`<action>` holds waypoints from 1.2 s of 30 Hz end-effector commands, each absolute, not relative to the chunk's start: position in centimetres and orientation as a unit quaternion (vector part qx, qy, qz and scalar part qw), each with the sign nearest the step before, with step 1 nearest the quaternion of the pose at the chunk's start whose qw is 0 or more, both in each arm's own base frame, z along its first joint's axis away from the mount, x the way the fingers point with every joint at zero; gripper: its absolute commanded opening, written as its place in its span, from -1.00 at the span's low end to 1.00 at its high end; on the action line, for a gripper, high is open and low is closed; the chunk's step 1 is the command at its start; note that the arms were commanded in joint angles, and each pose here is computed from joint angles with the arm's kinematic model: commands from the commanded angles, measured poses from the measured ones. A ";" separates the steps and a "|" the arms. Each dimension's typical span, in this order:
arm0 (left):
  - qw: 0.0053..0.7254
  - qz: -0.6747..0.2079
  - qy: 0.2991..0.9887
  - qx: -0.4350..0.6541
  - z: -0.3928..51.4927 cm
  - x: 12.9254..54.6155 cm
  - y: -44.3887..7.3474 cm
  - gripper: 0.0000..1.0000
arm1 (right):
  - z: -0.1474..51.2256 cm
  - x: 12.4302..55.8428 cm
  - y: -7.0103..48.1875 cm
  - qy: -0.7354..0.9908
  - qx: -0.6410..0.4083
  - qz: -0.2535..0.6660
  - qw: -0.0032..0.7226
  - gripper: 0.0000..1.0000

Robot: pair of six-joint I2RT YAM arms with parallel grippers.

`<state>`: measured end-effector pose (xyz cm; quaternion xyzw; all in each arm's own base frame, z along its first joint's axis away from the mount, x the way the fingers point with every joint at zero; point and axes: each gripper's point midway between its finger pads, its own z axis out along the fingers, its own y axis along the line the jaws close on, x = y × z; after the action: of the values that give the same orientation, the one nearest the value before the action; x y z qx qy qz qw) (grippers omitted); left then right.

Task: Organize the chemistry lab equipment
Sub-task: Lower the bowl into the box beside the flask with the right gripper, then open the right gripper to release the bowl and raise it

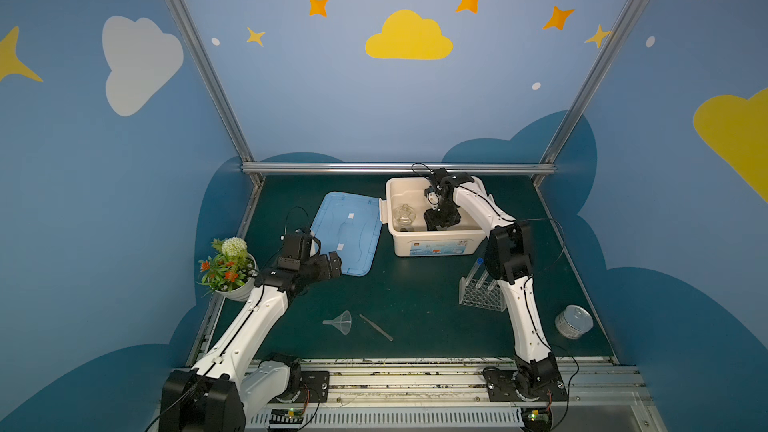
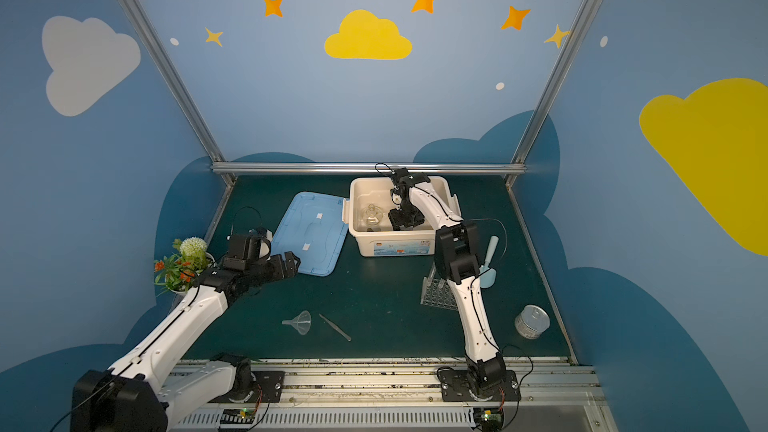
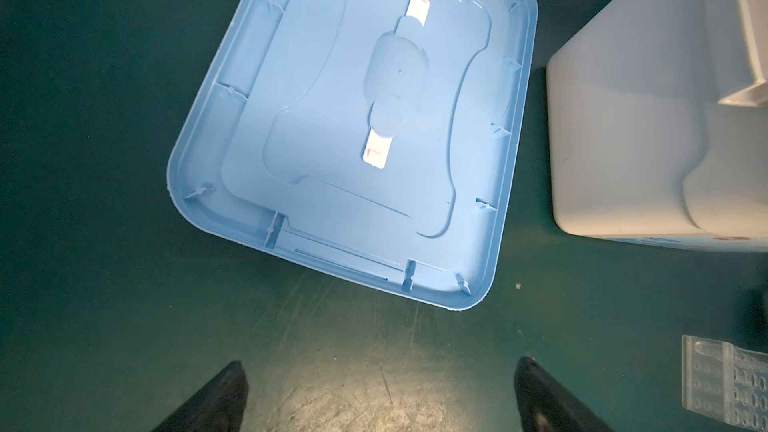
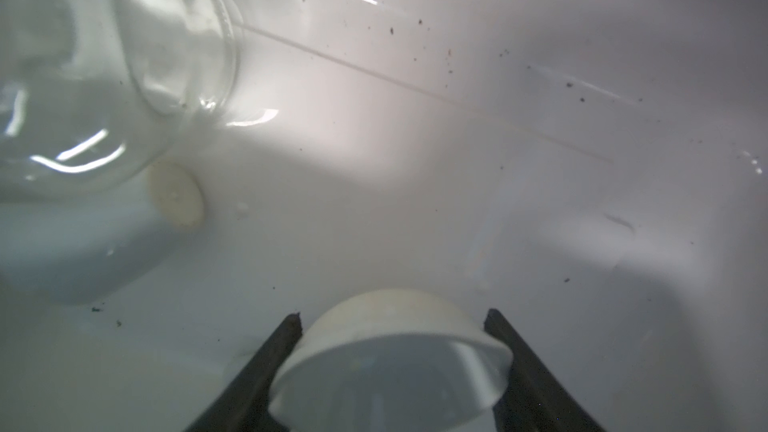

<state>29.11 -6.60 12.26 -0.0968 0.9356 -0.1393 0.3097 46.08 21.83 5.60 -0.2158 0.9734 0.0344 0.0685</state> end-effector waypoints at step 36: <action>0.309 -0.122 0.935 -0.121 11.4 27.9 -5.8 0.99 | 18.3 45.4 21.6 0.963 -0.181 0.079 0.186 0.68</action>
<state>28.33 -6.21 11.67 -0.1096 0.9357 -0.1284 0.3099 46.12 21.82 16.07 -0.1857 0.9652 0.0790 0.1664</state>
